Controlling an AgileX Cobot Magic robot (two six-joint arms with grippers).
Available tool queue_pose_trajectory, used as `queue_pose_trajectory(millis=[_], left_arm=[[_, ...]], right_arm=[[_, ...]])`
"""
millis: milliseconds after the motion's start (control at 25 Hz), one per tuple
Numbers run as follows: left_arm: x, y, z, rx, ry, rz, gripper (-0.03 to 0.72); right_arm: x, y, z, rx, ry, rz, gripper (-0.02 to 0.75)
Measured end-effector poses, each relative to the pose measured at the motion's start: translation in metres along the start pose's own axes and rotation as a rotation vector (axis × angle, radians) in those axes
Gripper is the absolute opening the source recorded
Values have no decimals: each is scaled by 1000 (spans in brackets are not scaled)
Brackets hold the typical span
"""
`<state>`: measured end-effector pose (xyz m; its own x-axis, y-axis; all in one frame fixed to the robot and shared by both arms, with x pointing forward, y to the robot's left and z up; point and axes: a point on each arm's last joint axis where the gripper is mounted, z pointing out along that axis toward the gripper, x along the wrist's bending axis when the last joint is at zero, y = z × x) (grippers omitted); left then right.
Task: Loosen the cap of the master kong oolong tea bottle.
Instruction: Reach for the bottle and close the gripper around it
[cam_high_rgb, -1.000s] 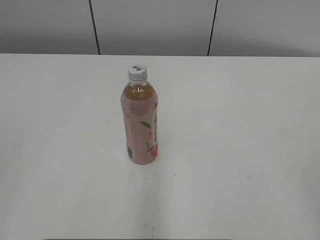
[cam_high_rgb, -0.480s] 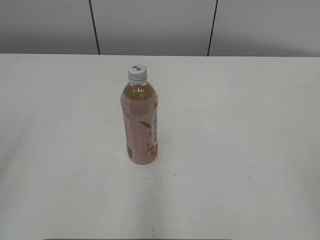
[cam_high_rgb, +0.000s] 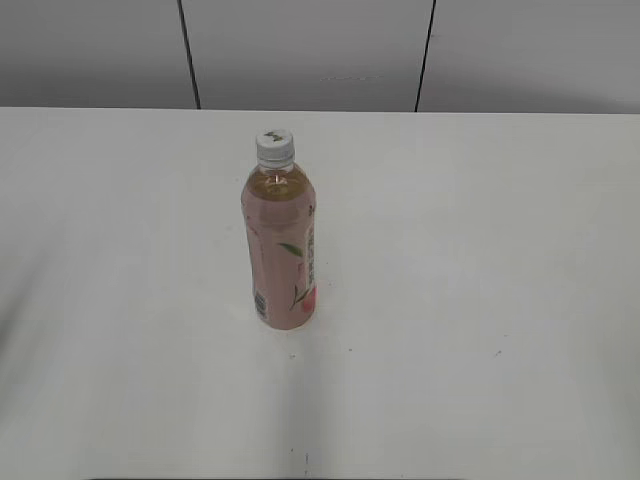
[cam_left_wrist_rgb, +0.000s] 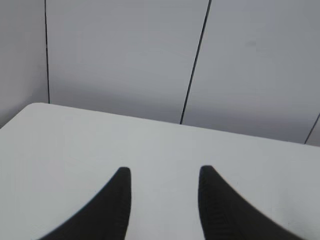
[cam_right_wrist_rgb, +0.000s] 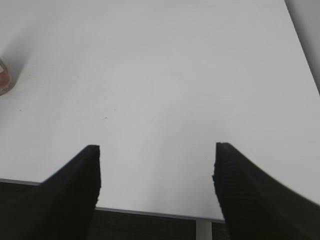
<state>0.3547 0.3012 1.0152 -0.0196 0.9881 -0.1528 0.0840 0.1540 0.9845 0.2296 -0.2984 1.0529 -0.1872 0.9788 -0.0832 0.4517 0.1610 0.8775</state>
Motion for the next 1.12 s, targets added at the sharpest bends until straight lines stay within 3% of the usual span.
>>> queue_pose_trajectory(millis=[160, 320, 440, 760, 920, 1120], left_arm=[[-7, -12, 23, 66, -56, 73, 254], [-30, -30, 46, 112, -229, 184, 248], [-46, -47, 56, 157, -354, 196, 253], [-82, -93, 56, 179, -773, 188, 458], [-82, -117, 63, 291, -789, 154, 549], [-85, -134, 76, 359, -807, 152, 586]], right_arm=[[0, 0, 0, 0, 0, 0, 533], [0, 0, 0, 0, 0, 0, 533], [0, 0, 0, 0, 0, 0, 533], [0, 0, 0, 0, 0, 0, 533], [0, 0, 0, 0, 0, 0, 533], [0, 0, 0, 0, 0, 0, 533]])
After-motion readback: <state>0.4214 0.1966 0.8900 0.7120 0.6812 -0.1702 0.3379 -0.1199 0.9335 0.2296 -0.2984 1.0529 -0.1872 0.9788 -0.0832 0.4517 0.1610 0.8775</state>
